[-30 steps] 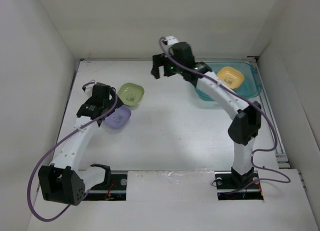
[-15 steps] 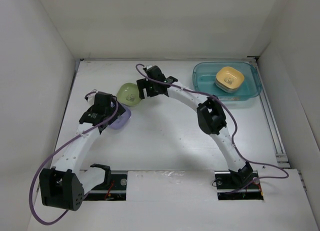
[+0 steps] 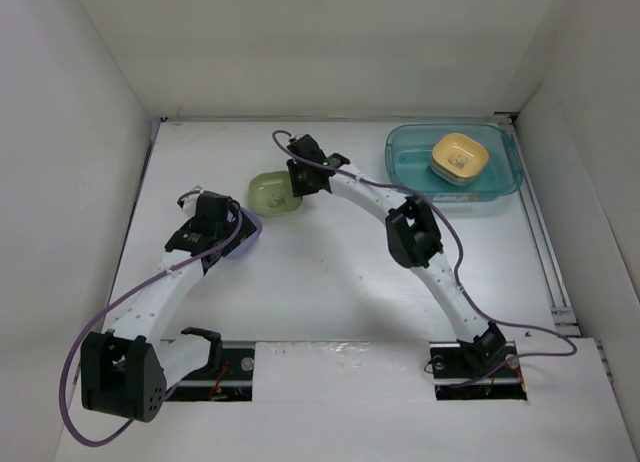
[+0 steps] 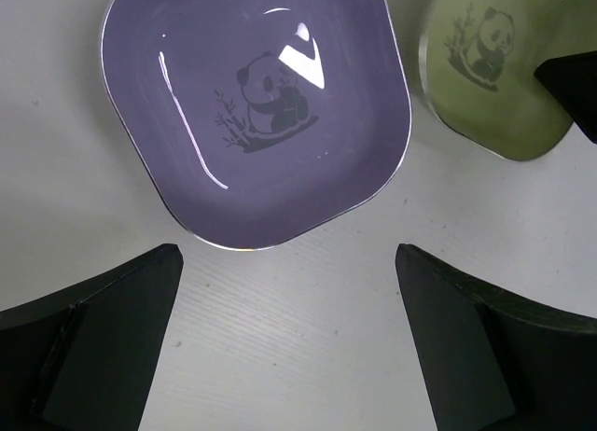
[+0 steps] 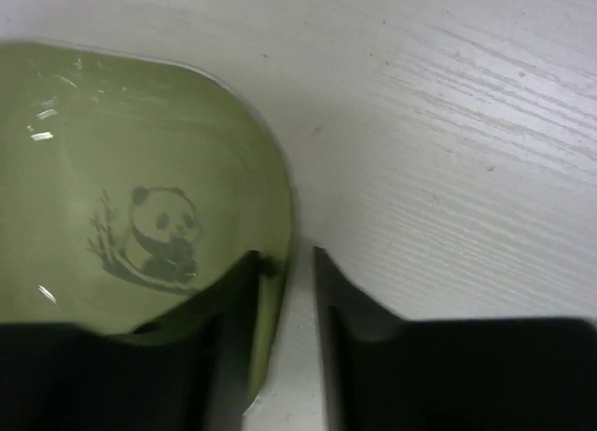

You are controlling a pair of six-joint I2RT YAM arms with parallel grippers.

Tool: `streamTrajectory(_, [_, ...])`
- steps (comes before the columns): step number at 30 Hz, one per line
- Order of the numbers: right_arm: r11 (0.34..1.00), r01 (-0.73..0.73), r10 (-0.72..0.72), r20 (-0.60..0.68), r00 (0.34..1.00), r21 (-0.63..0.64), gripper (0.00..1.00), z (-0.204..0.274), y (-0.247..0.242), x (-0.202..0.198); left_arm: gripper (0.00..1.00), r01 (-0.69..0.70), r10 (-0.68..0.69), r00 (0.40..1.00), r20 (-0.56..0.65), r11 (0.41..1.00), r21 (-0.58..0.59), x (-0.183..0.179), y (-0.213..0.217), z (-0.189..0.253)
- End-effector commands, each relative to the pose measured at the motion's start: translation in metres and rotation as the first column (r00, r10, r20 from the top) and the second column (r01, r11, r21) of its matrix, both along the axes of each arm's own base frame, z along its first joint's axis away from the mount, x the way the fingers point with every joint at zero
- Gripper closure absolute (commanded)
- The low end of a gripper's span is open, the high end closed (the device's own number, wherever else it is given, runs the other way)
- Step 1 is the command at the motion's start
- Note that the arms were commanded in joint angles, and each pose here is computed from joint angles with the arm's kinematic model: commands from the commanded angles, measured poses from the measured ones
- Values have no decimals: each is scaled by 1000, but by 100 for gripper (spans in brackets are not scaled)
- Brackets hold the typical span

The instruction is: Place the plates into the plastic bin on the countertop

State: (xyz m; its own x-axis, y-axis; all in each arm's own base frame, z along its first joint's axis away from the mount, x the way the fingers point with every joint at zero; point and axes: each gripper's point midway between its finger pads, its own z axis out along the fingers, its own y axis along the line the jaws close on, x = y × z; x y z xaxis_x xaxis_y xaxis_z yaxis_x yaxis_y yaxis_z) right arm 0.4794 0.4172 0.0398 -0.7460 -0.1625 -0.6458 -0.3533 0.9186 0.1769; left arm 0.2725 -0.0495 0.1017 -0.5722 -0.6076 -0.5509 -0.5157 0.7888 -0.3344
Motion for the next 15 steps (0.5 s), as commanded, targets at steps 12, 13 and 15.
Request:
streamTrajectory(12, [943, 304, -322, 142, 936, 132, 100, 137, -107, 26, 0, 72, -70, 996, 55, 996, -51, 6, -17, -4])
streamTrajectory(13, [937, 318, -338, 145, 930, 145, 100, 148, -120, 27, 0, 86, -83, 995, 58, 995, -54, 6, -18, -6])
streamTrajectory(15, [905, 403, -421, 162, 892, 133, 100, 157, -172, 39, 0, 97, -94, 994, 58, 994, -54, 7, -22, -9])
